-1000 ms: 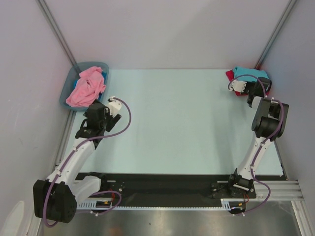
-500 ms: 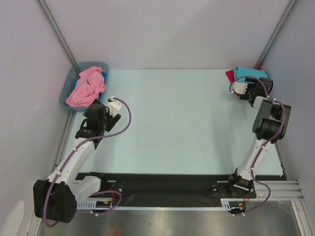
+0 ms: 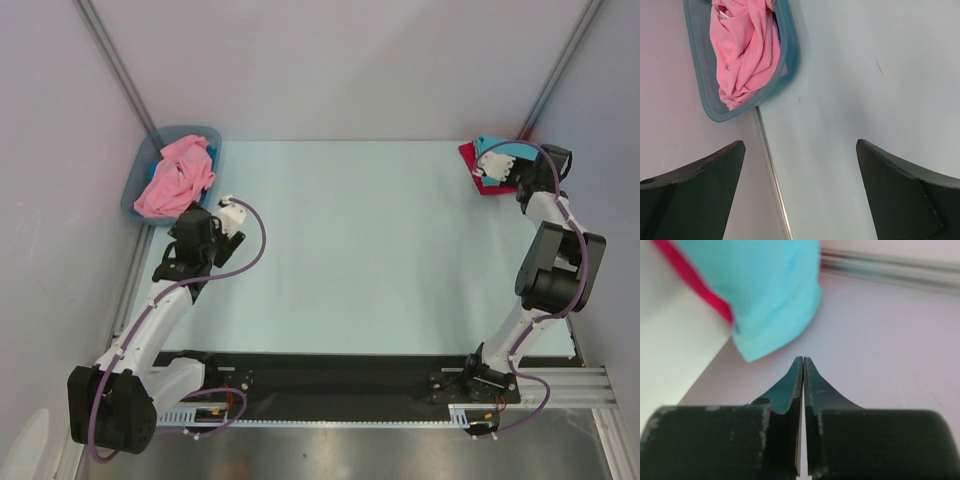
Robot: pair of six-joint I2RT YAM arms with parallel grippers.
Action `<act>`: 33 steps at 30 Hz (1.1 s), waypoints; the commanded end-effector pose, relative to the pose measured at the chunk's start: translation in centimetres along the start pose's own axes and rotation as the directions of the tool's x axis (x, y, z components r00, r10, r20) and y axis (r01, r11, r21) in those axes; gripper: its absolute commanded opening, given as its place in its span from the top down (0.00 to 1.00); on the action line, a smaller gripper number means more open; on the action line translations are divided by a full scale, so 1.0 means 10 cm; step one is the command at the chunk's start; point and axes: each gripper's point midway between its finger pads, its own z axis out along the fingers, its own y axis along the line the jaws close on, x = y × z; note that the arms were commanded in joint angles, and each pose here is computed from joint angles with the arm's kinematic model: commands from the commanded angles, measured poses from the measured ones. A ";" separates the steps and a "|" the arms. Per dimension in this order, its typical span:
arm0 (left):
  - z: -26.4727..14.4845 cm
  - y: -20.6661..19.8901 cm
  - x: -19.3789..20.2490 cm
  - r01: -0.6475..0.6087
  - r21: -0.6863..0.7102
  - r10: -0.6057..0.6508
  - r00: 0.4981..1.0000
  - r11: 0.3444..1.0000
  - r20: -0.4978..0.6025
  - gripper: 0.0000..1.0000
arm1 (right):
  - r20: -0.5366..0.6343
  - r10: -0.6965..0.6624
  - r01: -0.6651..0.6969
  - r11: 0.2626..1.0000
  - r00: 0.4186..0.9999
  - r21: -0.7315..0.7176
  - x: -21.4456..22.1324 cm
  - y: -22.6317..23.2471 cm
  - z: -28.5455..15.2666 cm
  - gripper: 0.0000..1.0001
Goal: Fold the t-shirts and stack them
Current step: Neatly place the folded tshirt to the corner
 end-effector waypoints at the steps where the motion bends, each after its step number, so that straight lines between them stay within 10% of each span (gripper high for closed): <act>1: -0.02 0.10 -0.13 0.045 -0.026 -0.044 0.998 0.999 0.054 0.00 | 0.029 0.093 -0.098 0.973 0.995 0.207 -0.08 -0.57 0.00 1.00; 18: -0.02 0.08 -0.02 0.039 -0.039 -0.037 0.999 0.998 0.039 0.00 | -0.171 -0.044 0.038 0.999 0.984 -0.037 0.27 0.75 1.25 1.00; 33: 0.04 -0.01 0.00 0.068 -0.011 -0.067 0.996 0.998 0.051 0.00 | -0.179 0.096 -0.037 0.952 0.979 0.305 0.32 -0.75 0.93 1.00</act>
